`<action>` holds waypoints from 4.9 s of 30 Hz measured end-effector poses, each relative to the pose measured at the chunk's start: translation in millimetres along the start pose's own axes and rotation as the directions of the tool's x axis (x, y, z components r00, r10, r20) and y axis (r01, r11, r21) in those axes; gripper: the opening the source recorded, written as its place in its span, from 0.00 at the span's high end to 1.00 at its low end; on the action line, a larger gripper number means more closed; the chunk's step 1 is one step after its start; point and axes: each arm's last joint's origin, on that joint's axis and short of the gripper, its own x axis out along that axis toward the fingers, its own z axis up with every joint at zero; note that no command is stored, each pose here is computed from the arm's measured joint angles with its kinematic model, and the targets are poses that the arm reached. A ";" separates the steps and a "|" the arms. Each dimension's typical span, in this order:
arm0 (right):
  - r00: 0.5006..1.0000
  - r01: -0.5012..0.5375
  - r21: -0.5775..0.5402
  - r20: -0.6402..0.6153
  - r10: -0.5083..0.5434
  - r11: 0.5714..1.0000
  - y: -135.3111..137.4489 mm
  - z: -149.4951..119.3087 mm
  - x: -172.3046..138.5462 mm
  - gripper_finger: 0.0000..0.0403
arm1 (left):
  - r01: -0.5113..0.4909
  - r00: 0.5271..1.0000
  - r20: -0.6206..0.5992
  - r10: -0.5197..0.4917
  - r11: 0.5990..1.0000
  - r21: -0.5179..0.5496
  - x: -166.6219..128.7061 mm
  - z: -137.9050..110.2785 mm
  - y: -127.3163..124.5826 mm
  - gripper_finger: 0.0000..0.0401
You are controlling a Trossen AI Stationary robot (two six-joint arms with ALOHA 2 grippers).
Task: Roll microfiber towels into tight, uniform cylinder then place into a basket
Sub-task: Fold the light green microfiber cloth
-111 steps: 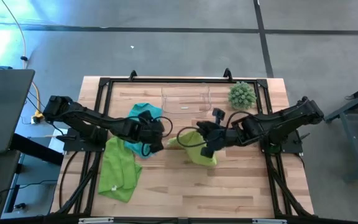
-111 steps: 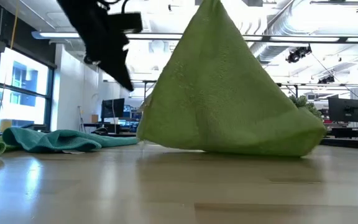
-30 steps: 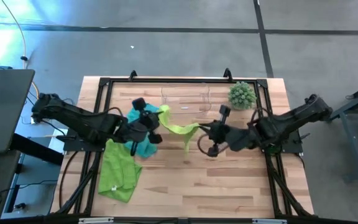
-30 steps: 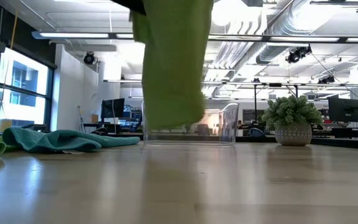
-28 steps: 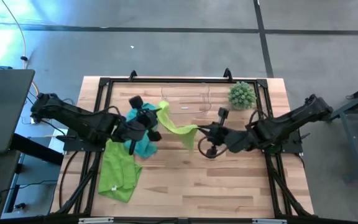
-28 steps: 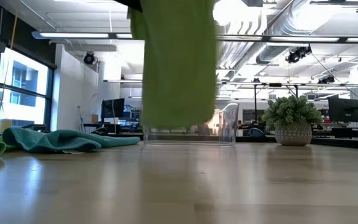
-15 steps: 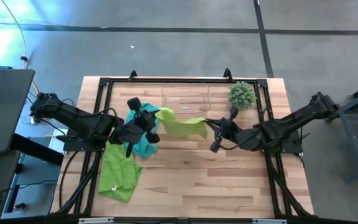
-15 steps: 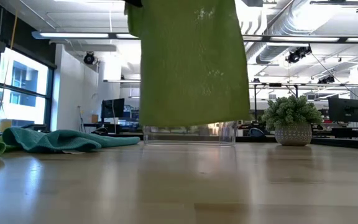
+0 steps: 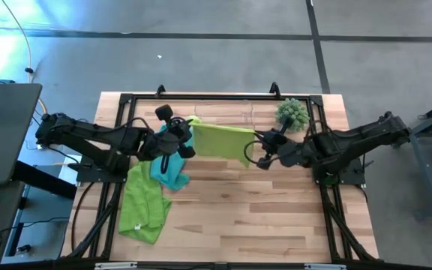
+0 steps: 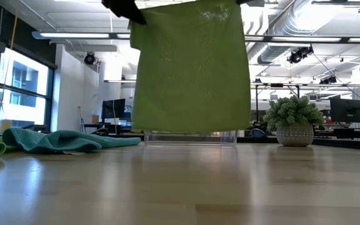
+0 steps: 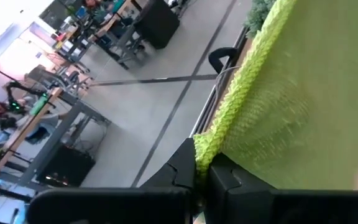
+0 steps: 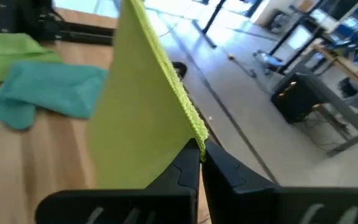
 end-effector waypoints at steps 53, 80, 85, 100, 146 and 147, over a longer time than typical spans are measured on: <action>0.867 -0.103 0.569 -0.352 0.354 0.816 90.9 -155.6 53.4 1.00 | 0.521 0.650 -0.500 -0.572 0.815 -0.255 85.6 -88.2 -136.0 1.00; 0.842 0.051 0.568 -0.466 0.270 0.821 72.9 -165.6 65.6 1.00 | 0.501 0.768 -0.403 -0.498 0.859 -0.107 119.8 -77.3 -111.9 1.00; 0.838 0.048 0.553 -0.476 0.267 0.832 72.1 -166.4 65.7 1.00 | 0.499 0.776 -0.384 -0.500 0.859 -0.112 120.8 -75.3 -112.0 1.00; 0.829 0.078 0.534 -0.504 0.243 0.842 72.3 -170.6 69.6 1.00 | 0.492 0.777 -0.372 -0.509 0.858 -0.146 135.6 -81.1 -120.0 1.00; 0.831 0.039 0.552 -0.480 0.280 0.833 87.1 -148.4 94.4 0.71 | 0.428 0.805 -0.399 -0.438 0.896 -0.119 141.7 -87.5 -125.6 1.00; 0.831 0.045 0.562 -0.480 0.281 0.826 87.7 -154.0 94.6 0.71 | 0.428 0.805 -0.399 -0.438 0.896 -0.118 141.7 -87.5 -125.6 1.00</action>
